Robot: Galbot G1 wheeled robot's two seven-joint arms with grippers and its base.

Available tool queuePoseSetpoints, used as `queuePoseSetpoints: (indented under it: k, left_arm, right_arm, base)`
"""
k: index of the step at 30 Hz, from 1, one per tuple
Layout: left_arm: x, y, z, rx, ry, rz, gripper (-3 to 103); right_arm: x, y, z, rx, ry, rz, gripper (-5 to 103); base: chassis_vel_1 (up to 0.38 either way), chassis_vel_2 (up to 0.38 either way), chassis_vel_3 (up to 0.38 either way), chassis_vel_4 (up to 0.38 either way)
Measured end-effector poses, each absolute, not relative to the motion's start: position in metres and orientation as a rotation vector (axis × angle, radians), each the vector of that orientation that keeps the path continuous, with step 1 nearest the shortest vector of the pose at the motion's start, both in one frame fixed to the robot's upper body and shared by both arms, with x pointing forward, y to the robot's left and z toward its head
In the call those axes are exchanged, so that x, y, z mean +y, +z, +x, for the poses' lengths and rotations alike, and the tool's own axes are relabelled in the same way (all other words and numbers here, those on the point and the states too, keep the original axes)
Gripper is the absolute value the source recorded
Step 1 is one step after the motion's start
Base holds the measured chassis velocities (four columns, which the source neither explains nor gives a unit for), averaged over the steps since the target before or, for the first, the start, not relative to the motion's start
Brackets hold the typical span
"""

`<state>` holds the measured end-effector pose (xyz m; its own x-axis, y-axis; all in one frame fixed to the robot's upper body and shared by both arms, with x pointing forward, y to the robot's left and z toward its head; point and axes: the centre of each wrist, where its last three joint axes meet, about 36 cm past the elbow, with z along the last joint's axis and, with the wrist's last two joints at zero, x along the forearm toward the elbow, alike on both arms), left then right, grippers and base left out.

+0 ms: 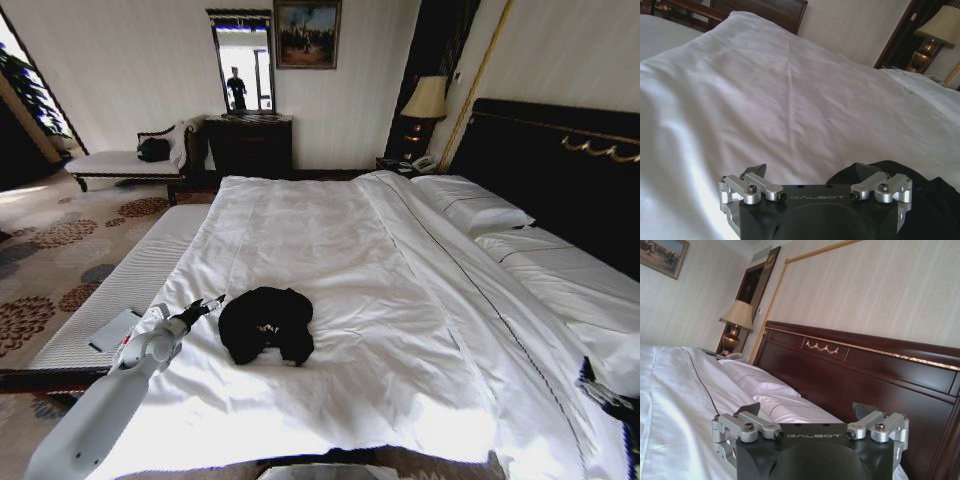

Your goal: Fold the clothes on the bed.

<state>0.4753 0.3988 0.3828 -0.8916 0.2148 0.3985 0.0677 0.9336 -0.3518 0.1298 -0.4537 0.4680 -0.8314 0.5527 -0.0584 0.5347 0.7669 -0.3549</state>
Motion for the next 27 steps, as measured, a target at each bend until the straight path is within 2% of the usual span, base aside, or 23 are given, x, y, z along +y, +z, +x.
queuePoseSetpoints:
  k: [8, 16, 22, 24, 25, 27]
  left_arm:
    - [0.373, 0.364, 0.499, -2.630, 0.396, -0.239, 101]
    - [0.350, 0.359, 0.517, -2.631, 0.369, -0.287, 93]
    - [0.346, 0.357, 0.517, -2.597, 0.431, -0.301, 92]
    - [0.344, 0.356, 0.515, -2.581, 0.462, -0.308, 85]
    - [0.344, 0.356, 0.515, -2.581, 0.462, -0.308, 85]
    - [0.342, 0.354, 0.516, -2.579, 0.479, -0.304, 76]
  right_arm:
    - [-0.457, 0.471, 0.127, -2.899, 0.574, -0.909, 100]
    - [-0.456, 0.471, 0.125, -2.894, 0.572, -0.913, 100]
    - [-0.459, 0.473, 0.124, -2.897, 0.553, -0.926, 100]
    - [-0.460, 0.473, 0.124, -2.898, 0.547, -0.931, 100]
    - [-0.460, 0.473, 0.124, -2.898, 0.547, -0.931, 100]
    - [-0.461, 0.474, 0.125, -2.898, 0.539, -0.935, 100]
  base:
    - [0.000, 0.000, 0.000, 0.000]
    - [0.000, 0.000, 0.000, 0.000]
    - [0.000, 0.000, 0.000, 0.000]
    - [0.000, 0.000, 0.000, 0.000]
    - [0.000, 0.000, 0.000, 0.000]
    - [0.000, 0.000, 0.000, 0.000]
